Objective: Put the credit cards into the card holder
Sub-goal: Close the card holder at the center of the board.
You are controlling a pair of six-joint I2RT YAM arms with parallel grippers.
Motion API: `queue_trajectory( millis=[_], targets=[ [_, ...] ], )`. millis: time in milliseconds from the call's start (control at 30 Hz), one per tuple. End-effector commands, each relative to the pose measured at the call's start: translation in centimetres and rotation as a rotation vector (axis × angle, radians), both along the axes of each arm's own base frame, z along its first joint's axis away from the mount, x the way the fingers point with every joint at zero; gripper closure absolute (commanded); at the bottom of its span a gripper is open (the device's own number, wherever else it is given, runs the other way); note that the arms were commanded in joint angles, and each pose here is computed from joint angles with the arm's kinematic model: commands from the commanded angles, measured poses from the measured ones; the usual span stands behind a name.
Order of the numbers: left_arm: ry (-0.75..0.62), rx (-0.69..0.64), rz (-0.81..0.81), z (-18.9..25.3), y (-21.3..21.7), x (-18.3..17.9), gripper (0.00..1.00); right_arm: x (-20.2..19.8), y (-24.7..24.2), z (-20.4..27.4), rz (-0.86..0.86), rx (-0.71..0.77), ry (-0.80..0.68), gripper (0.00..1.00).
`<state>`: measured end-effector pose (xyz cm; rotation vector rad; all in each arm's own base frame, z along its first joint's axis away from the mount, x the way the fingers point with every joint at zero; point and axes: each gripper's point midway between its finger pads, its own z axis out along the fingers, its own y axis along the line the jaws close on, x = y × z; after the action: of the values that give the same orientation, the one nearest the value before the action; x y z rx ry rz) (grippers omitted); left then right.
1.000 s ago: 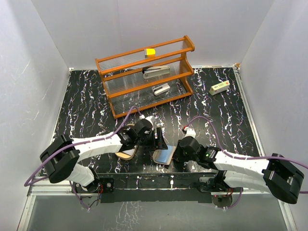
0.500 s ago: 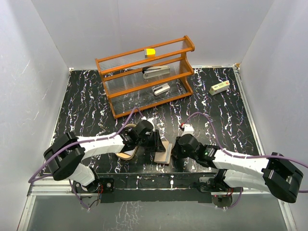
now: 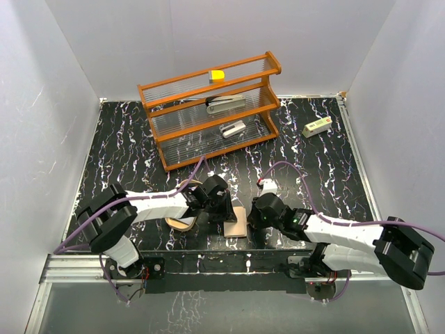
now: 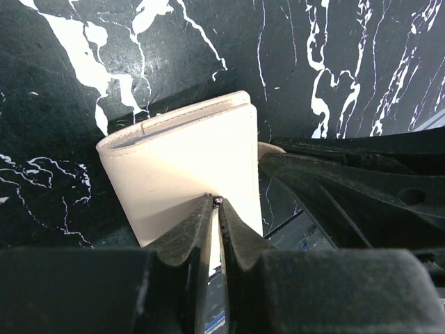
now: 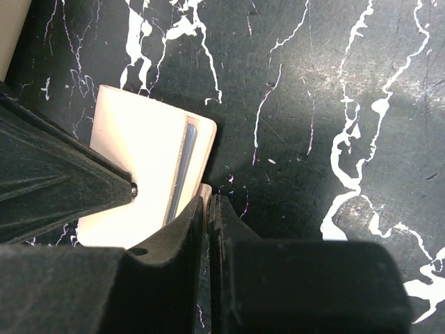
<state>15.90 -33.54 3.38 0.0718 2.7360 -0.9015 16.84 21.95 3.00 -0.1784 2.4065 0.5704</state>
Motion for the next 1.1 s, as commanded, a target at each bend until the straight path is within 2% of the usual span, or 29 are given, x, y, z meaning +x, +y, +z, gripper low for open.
queue_trajectory(
  millis=[0,167,267,467,567,700,800,900,1067],
  targets=[
    [-0.015,0.123,0.018,-1.8,1.9,0.3,0.90,1.5,1.9,4.1,-0.004,0.099,-0.081,0.99],
    [-0.021,0.120,0.034,-1.4,1.9,0.5,0.89,1.1,2.4,5.1,0.008,0.148,-0.076,0.93],
    [-0.025,0.096,0.039,-0.6,1.5,0.6,0.89,0.8,2.3,4.5,0.006,0.149,-0.059,1.00],
    [-0.041,0.096,0.056,0.8,1.6,1.0,0.85,0.4,2.4,4.1,0.007,0.166,-0.036,1.00],
    [-0.040,0.113,0.060,0.4,1.9,1.0,0.84,0.3,2.9,4.4,0.023,0.184,-0.036,0.99],
    [-0.016,0.132,0.049,-0.8,1.7,0.8,0.86,0.2,3.7,4.4,0.045,0.202,-0.022,0.98],
    [-0.003,0.127,0.048,-1.2,1.3,0.8,0.87,0.2,4.2,4.2,0.058,0.210,-0.009,0.93],
    [0.017,0.103,0.050,-1.0,1.0,0.5,0.87,0.2,4.4,3.4,0.062,0.195,0.008,0.91],
    [0.007,0.063,0.057,0.5,0.7,0.5,0.84,0.5,3.8,2.1,0.039,0.117,0.028,0.93]
  ],
)
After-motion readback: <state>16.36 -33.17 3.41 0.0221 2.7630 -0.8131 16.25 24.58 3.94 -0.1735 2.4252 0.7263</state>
